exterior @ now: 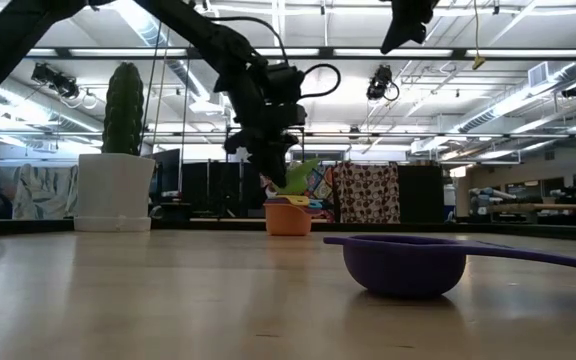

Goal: Nest measuring cups in basket
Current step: Stack the green measuring cup on top of the yellow measuring cup

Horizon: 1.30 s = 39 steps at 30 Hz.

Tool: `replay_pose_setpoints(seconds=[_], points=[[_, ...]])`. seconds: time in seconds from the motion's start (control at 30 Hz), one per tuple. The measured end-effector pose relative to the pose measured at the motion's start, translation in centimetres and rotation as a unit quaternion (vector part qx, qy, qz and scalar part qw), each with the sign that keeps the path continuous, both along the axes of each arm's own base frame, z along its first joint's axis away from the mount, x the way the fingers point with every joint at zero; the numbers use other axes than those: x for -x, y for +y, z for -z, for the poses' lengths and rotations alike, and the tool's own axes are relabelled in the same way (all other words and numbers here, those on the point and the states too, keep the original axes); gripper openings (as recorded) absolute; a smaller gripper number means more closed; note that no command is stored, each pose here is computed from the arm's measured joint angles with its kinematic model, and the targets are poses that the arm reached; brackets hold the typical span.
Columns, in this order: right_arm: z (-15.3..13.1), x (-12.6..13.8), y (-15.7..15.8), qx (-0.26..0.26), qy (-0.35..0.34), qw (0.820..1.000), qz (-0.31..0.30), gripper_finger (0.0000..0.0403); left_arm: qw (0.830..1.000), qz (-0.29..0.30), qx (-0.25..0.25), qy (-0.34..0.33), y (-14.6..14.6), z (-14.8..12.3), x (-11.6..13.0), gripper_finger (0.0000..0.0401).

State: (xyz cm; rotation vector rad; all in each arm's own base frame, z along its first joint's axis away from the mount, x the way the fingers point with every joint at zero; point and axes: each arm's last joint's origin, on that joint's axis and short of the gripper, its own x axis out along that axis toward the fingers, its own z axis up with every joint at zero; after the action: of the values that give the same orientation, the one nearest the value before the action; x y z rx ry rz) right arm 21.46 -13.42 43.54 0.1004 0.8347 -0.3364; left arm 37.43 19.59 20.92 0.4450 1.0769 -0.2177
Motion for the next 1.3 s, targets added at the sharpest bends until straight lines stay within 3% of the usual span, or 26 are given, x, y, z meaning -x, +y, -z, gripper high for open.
replay_pose_setpoints(seconds=[0.27, 0.57, 0.83, 1.03, 1.3], points=[[0.0, 0.1, -0.1, -0.002, -0.001, 1.0, 0.001, 0.0011, 1.0, 0.022, -0.007, 0.015, 0.0, 0.4, 0.1, 0.0016], [0.0, 0.1, -0.1, -0.003, -0.002, 1.0, 0.002, 0.0011, 0.997, 0.064, -0.031, 0.015, 0.0, 0.3, 0.1, 0.0047], [0.0, 0.1, -0.1, -0.004, -0.001, 1.0, 0.002, 0.0011, 0.993, 0.029, -0.102, 0.043, 0.5, 0.2, 0.0, 0.0051], [0.0, 0.1, -0.1, -0.003, -0.001, 1.0, 0.001, 0.0011, 0.991, 0.01, -0.123, 0.058, 0.1, 0.3, -0.2, 0.0052], [0.0, 0.1, -0.1, -0.003, -0.001, 1.0, 0.001, 0.0011, 0.988, 0.029, -0.14, 0.054, -2.0, -0.5, -1.0, 0.0052]])
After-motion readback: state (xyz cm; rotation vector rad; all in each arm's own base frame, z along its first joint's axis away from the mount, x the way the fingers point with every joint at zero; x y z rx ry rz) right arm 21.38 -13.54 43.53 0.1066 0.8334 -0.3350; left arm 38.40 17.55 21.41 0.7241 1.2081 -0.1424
